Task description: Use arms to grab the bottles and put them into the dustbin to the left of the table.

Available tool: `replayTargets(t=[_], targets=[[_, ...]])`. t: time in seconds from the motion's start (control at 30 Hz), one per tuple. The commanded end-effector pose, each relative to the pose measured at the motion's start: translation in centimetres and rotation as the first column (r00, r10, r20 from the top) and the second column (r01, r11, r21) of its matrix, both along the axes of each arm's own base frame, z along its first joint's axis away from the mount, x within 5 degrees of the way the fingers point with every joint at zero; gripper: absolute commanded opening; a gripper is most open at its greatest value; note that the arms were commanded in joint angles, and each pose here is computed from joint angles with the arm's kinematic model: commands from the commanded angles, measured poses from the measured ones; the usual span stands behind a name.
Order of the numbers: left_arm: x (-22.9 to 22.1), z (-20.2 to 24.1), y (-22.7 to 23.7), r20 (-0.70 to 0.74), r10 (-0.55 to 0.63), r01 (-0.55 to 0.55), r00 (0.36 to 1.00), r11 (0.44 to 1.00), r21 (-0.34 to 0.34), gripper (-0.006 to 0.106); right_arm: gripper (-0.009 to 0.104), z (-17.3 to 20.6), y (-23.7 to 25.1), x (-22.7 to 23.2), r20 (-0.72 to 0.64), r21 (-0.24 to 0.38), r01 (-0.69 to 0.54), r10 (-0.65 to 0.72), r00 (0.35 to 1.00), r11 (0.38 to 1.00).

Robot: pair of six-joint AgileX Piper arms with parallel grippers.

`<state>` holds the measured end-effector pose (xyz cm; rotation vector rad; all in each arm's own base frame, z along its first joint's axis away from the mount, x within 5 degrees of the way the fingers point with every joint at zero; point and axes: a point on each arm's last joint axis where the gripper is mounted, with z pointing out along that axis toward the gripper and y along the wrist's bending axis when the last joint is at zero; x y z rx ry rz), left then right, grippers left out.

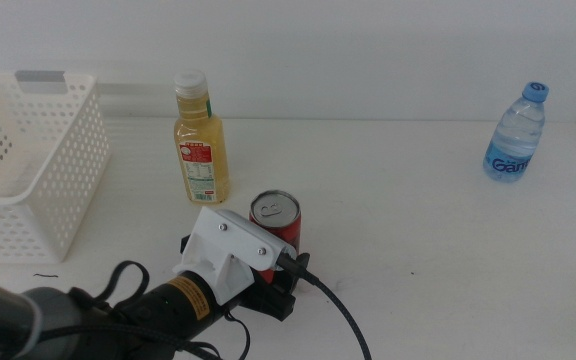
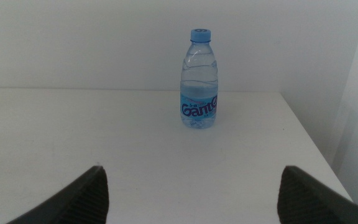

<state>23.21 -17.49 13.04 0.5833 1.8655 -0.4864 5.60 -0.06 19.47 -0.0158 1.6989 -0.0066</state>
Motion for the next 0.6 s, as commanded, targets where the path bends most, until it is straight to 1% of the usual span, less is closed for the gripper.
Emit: replayTargets(t=[0.0, 0.33, 0.57], targets=[[0.2, -0.4, -0.2, 0.01, 0.012, -0.012, 1.0, 1.0, -0.028, 0.094, 0.088, 0.0, 0.0, 0.0, 0.013, -0.011, 0.006, -0.006, 1.0, 1.0], [1.2, -0.9, -0.9, 0.017, 0.012, -0.012, 1.0, 0.999, -0.034, 0.094, 0.088, 0.0, 0.0, 0.0, 0.013, -0.011, 0.006, -0.006, 1.0, 1.0], [1.6, -1.2, -1.2, -0.001, 0.01, -0.01, 1.0, 1.0, -0.018, 0.094, 0.088, 0.0, 0.0, 0.0, 0.013, -0.011, 0.006, -0.006, 1.0, 1.0]])
